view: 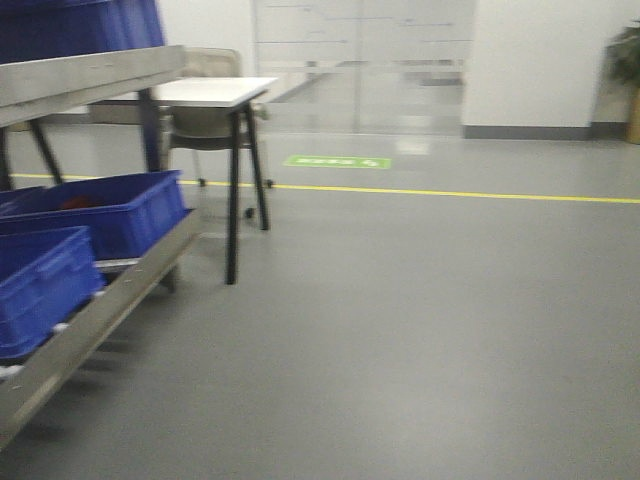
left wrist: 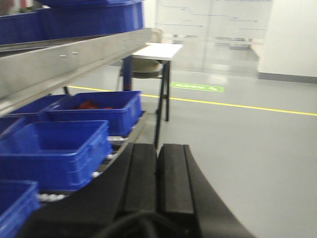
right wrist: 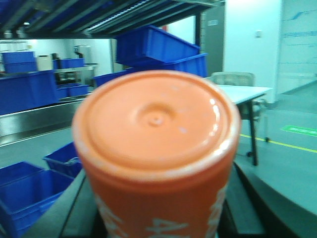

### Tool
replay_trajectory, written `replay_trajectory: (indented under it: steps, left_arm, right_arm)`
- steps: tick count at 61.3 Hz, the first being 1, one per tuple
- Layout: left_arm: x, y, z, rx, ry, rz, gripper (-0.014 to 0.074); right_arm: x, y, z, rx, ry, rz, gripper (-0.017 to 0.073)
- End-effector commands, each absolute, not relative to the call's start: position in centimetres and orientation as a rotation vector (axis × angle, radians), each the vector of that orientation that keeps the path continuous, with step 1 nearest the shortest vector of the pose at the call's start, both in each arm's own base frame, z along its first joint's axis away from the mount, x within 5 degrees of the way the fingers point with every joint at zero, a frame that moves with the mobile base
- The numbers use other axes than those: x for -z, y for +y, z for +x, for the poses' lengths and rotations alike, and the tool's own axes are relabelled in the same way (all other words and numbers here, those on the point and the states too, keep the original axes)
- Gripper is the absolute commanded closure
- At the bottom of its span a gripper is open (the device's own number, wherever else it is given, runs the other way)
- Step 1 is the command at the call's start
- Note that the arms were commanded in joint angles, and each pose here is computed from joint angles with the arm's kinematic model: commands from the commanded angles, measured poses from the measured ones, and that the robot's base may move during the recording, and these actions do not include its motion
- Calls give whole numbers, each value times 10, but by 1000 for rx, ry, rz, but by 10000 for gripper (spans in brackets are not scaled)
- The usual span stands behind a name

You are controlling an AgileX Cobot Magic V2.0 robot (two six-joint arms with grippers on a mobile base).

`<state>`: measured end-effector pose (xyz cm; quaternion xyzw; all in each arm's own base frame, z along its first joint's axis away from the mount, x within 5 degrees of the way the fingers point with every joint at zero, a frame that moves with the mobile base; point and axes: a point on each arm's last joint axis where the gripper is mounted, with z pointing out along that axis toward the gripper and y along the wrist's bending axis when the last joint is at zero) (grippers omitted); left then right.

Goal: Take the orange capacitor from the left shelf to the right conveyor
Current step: 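Drive the base to the conveyor holding the cylinder in the right gripper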

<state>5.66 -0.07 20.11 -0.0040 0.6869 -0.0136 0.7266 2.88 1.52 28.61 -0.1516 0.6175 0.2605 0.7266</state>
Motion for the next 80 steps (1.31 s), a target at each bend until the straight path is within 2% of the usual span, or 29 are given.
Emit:
replay_trajectory:
  steps: [1,80]
  left_arm:
    - [-202,-1,56,42,1439,-10,720]
    - [-202,-1,56,42,1439,-10,720]
  right_arm:
    - [-303,13,21,-605,1236,-329,505]
    - [-303,13,21,-605,1236,-329,505]
